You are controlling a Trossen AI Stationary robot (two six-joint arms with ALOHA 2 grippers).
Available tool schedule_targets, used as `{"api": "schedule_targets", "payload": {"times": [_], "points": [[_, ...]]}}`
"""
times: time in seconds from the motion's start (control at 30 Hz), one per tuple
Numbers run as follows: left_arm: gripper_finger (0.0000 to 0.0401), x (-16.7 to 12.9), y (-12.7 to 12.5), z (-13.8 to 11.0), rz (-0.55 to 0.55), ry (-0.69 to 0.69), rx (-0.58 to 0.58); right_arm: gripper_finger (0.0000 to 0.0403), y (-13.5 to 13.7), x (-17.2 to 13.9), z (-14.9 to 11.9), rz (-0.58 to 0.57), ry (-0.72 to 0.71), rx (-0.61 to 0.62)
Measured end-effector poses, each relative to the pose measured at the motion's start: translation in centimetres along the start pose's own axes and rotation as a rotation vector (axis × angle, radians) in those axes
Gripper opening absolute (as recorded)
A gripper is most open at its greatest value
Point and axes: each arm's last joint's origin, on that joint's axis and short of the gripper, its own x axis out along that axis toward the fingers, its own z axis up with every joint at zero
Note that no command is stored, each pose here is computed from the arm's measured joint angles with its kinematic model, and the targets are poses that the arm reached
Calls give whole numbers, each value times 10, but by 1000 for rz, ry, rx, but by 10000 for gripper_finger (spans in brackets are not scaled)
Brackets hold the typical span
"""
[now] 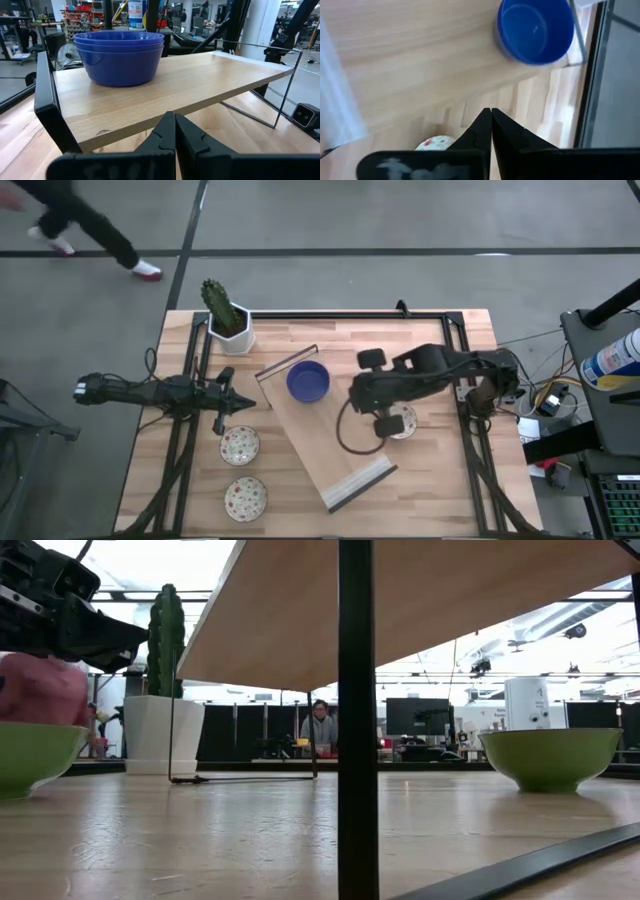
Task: Pick & Place Mini bowls
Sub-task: Put the top right white patterned bowl on the shelf
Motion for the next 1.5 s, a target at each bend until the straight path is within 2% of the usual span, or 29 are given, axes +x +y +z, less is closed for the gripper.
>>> {"api": "schedule_targets", "payload": {"times": [0.17,0.5,0.63,0.87,1.0,1.3,1.5], "points": [[0,0,0,0,0,0,0,8,13,0,-19,13,51,44],[0,0,0,0,0,0,0,8,36,25,-71,-15,226,123],[0,0,0,0,0,0,0,8,47,27,-90,3,188,183],[0,0,0,0,0,0,0,10,72,46,-116,63,124,205],[0,0,0,0,0,0,0,32,84,65,-123,84,114,198],[0,0,0,0,0,-1,0,120,99,97,-144,65,217,247],[0,0,0,0,0,0,0,140,116,109,-156,76,209,190]]}}
